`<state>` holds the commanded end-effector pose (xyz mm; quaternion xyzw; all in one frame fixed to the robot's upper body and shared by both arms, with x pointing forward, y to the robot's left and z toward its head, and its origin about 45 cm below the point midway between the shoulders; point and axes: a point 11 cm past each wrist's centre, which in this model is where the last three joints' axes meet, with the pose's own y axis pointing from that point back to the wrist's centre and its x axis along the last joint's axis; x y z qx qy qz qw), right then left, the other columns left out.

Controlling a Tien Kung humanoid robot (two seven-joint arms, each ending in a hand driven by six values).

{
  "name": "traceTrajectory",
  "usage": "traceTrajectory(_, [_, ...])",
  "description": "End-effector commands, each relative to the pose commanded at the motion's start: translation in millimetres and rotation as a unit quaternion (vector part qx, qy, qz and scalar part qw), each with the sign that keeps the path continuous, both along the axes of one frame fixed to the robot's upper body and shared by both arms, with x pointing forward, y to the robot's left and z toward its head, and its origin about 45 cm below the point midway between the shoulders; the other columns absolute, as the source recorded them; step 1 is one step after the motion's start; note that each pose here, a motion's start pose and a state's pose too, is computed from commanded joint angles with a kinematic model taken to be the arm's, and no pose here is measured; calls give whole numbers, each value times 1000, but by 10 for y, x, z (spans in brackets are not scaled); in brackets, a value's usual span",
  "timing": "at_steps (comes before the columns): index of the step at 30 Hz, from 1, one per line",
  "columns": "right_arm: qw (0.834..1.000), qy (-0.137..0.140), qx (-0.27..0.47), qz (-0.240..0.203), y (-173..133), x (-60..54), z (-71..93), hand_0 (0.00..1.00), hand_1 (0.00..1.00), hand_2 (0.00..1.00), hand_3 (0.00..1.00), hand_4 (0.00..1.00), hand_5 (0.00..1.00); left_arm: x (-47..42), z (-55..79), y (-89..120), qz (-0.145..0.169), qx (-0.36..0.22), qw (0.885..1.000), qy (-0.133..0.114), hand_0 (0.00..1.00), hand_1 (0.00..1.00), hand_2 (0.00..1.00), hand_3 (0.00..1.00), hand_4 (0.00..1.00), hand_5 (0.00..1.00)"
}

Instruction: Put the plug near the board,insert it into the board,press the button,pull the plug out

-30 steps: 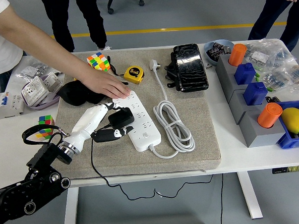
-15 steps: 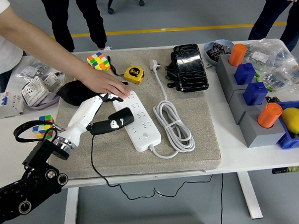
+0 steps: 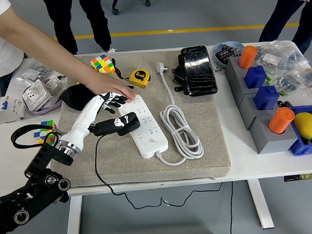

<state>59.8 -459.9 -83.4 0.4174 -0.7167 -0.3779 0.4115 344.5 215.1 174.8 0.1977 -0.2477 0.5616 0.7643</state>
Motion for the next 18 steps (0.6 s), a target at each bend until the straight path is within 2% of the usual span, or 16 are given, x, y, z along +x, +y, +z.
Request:
traceTrajectory(1, [1000, 0, 0, 0, 1, 1, 0, 567, 644, 618, 539, 915, 468, -2, 7, -7, 0, -2, 1000, 1, 347, 511, 538, 693, 918, 557])
traceTrajectory(6, [1000, -1, 2, 1, 15, 1, -3, 567, 644, 618, 539, 915, 468, -10, 30, -40, -2, -10, 1000, 14, 347, 511, 538, 693, 918, 557])
traceTrajectory(7, [1000, 0, 2, 1, 13, -1, -3, 567, 644, 618, 538, 916, 469, -13, 44, -52, -3, -14, 1000, 18, 263, 416, 433, 696, 927, 564])
traceTrajectory(12, [1000, 0, 1, 0, 3, -4, 0, 567, 644, 618, 538, 916, 469, -14, 100, -103, -7, -14, 999, 28, 263, 416, 433, 696, 927, 564])
traceTrajectory(13, [1000, 0, 0, 0, 0, -2, 1, 567, 644, 618, 539, 916, 469, -15, 110, -118, -8, -13, 999, 34, 207, 290, 282, 722, 933, 566])
traceTrajectory(18, [1000, -1, 0, 0, -7, 5, 6, 567, 644, 618, 539, 916, 469, -30, 139, -176, -17, -3, 998, 57, 207, 290, 282, 722, 933, 566])
